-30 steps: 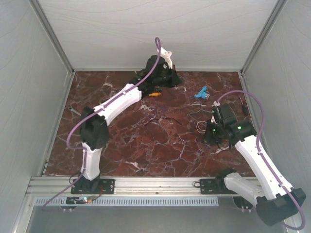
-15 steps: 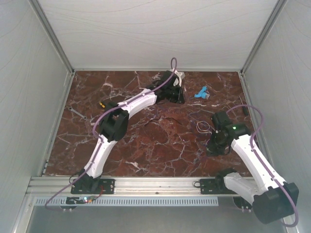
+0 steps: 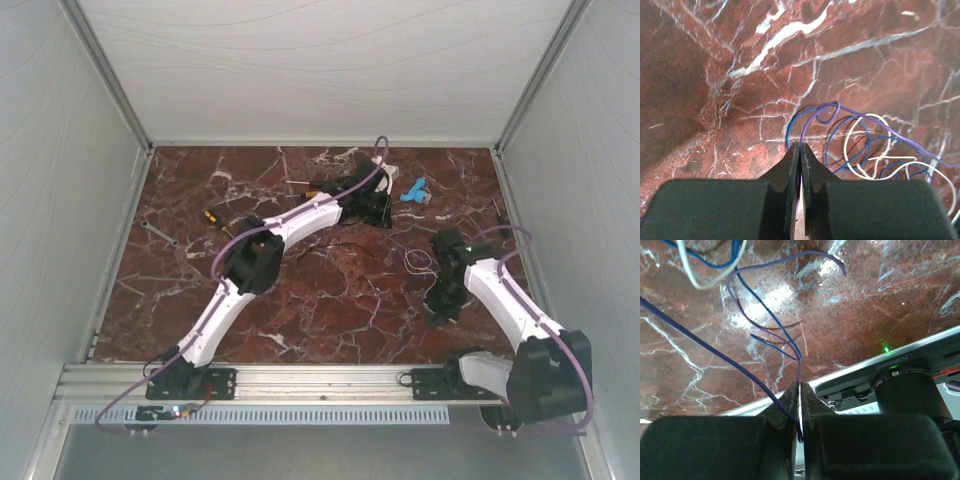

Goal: Zip-tie the wires
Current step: Straighten the cable at the center of the board.

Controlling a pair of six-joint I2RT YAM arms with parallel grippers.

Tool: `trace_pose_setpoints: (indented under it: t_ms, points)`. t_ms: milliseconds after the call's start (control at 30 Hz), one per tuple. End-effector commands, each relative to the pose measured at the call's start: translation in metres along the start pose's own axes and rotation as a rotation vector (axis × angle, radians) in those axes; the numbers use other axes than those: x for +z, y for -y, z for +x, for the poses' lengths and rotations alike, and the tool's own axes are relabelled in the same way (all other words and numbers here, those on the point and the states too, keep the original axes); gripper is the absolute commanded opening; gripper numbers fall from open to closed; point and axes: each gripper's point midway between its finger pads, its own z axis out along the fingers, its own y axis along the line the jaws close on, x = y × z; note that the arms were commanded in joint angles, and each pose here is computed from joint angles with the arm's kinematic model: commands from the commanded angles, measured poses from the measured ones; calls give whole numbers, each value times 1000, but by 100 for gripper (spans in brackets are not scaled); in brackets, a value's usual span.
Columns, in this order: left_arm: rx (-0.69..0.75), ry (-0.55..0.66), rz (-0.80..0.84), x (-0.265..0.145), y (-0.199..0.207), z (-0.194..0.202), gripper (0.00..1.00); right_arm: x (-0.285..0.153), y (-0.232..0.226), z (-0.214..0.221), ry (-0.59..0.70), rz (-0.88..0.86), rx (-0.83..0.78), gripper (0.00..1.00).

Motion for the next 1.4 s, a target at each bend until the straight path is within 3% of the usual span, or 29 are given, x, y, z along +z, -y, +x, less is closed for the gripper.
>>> trace_pose_setpoints:
  t_ms: [0,267,333,400,433,567,633,833,1033,1233,1367]
  points:
    - [23,-8,-66,10,-9,5,0,7,-3,-12,-2,11,48,3]
    - [72,-28,-225,10,-31,17,0,24,-10,-7,-114,-17,67,14]
    - [82,-45,-242,10,-34,22,1,28,-13,-4,-143,-35,73,27]
    - [93,-57,-245,11,-33,25,2,31,-14,-1,-163,-46,74,29]
    - [96,-62,-245,12,-33,27,3,32,-13,-1,-165,-40,74,34]
    - [106,-72,-276,10,-35,30,12,31,-10,-3,-153,-30,78,69]
    - [104,-75,-292,7,-37,31,18,29,-10,-5,-137,-35,81,77]
    - [109,-47,-309,-3,-33,19,42,19,-8,-11,-91,-30,84,84]
    - [119,-19,-282,-14,-20,7,54,3,-9,-21,-19,-57,77,97]
    - [132,43,-251,-36,-1,-18,68,-20,-21,-32,62,-157,16,98]
    - [146,103,-206,-59,20,-40,82,-39,-21,-47,183,-187,-30,98]
